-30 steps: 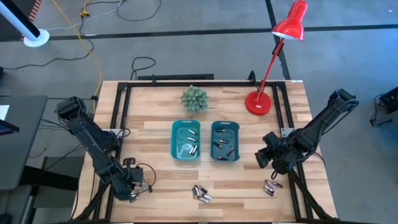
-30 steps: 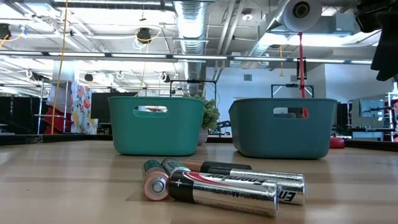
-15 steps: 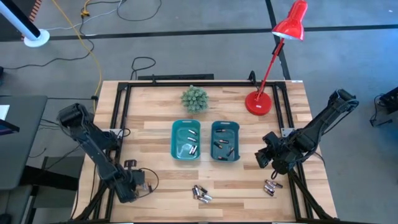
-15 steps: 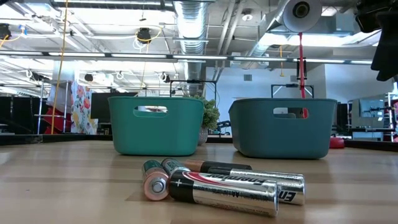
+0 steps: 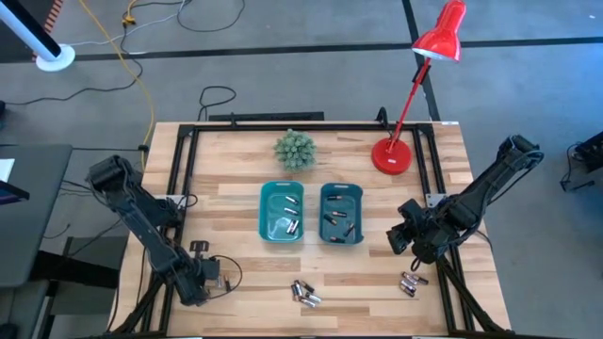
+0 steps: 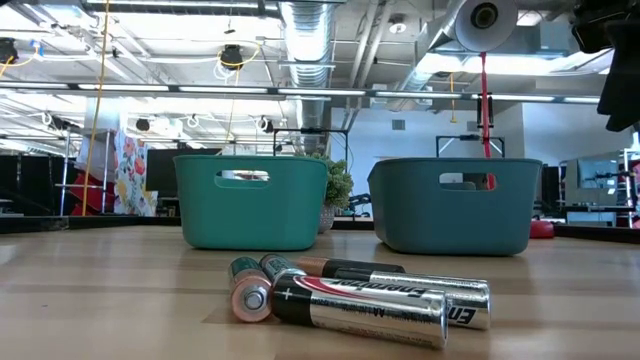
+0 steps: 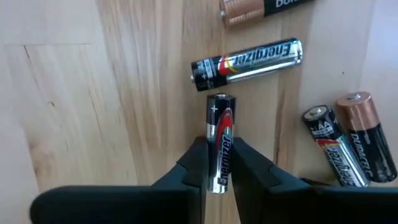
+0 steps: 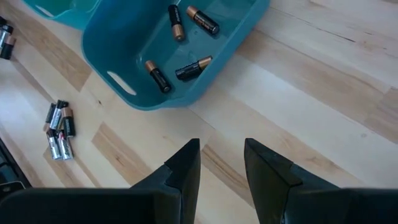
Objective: Sort batteries
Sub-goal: Put the silver battery into the green bin
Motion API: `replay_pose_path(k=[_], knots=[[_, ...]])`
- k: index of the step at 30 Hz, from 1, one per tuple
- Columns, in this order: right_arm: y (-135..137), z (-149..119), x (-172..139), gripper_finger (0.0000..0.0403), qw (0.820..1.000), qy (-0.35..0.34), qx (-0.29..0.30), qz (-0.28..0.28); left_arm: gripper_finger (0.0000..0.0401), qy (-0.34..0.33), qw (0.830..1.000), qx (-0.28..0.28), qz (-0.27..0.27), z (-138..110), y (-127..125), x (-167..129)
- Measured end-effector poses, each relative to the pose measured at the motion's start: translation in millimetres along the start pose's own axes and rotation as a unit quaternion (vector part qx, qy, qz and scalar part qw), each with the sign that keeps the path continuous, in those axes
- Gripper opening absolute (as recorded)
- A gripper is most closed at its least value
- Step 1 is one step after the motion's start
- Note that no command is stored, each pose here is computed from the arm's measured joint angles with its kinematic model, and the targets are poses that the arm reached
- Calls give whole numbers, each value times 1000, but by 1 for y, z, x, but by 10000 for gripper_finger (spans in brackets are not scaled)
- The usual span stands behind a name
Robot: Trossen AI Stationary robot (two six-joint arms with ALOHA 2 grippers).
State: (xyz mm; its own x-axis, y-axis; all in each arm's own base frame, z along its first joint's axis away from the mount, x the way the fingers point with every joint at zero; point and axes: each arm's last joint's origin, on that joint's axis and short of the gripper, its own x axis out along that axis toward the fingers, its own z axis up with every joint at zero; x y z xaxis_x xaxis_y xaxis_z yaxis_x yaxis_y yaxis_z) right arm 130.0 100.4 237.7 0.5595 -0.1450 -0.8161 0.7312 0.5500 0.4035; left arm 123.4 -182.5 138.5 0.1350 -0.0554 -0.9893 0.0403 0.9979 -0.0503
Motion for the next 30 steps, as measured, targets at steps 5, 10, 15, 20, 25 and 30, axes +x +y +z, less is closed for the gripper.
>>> replay_pose_path(k=[5, 10, 15, 20, 25, 30], knots=[[0, 0, 0, 140, 1000, 0, -4, -1, 40, 6, 1000, -2, -8, -1, 2, -4], [0, 0, 0, 140, 1000, 0, -5, -2, 40, 19, 999, -44, -1, -6, 9, -18], [0, 0, 0, 140, 1000, 0, -16, -1, 40, 18, 996, -87, 7, -5, 13, -49], [0, 0, 0, 140, 1000, 0, -19, -2, 40, -22, 983, -182, 21, 3, 24, -83], [-1, 0, 0, 140, 1000, 0, -19, -3, 40, -82, 971, -219, 48, 23, 39, -107], [0, 0, 0, 140, 1000, 0, -19, -1, 40, -124, 959, -247, 59, 60, 67, -116]])
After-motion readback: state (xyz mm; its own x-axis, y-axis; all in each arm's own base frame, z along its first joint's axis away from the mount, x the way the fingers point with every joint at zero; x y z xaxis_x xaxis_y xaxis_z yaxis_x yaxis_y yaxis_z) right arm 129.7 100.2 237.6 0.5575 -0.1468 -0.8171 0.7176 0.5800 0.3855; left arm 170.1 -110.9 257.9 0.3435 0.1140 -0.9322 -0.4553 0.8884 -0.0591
